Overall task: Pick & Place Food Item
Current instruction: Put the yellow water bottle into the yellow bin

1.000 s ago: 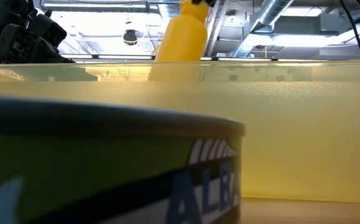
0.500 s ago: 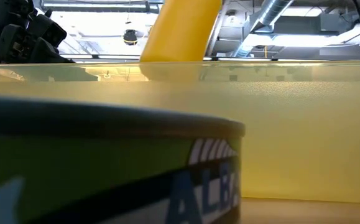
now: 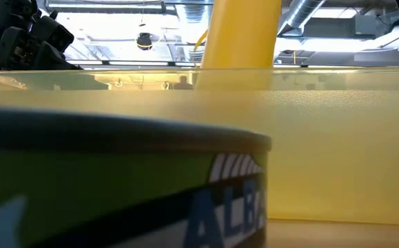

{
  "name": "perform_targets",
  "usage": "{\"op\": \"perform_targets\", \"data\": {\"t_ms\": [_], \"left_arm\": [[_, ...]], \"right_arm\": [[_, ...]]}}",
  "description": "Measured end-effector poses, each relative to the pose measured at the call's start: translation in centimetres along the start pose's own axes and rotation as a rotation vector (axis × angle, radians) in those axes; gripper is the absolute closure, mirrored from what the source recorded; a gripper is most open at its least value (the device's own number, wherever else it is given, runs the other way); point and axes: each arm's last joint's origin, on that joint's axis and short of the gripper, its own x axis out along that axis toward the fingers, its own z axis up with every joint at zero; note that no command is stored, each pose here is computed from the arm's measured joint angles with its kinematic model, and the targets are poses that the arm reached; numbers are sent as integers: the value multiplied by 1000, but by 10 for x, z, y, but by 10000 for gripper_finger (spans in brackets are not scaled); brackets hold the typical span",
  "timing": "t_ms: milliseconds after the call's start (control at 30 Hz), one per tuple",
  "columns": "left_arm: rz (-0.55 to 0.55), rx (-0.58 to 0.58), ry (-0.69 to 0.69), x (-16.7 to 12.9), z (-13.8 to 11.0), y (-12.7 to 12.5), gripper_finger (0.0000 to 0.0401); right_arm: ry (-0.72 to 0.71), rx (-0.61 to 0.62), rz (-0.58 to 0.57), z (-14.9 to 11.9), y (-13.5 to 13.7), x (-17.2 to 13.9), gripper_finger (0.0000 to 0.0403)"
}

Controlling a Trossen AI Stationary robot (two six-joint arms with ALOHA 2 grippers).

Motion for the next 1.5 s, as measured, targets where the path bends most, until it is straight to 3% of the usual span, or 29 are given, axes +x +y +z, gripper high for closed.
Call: {"op": "perform_targets", "data": {"t_ms": [200,733,1233,1500], "left_arm": [[-1,0,0,0,0,0,156],[1,2,12,1,-1,0,156],[6,5,24,2,-3,0,156],[5,5,22,3,-2,0,156]], "right_arm": [[0,3,0,0,0,0,215],[104,-84,-4,29,-10,72,215],[70,-113,10,34,-1,84,212],[139,-61,14,30,-2,91,77]]}}
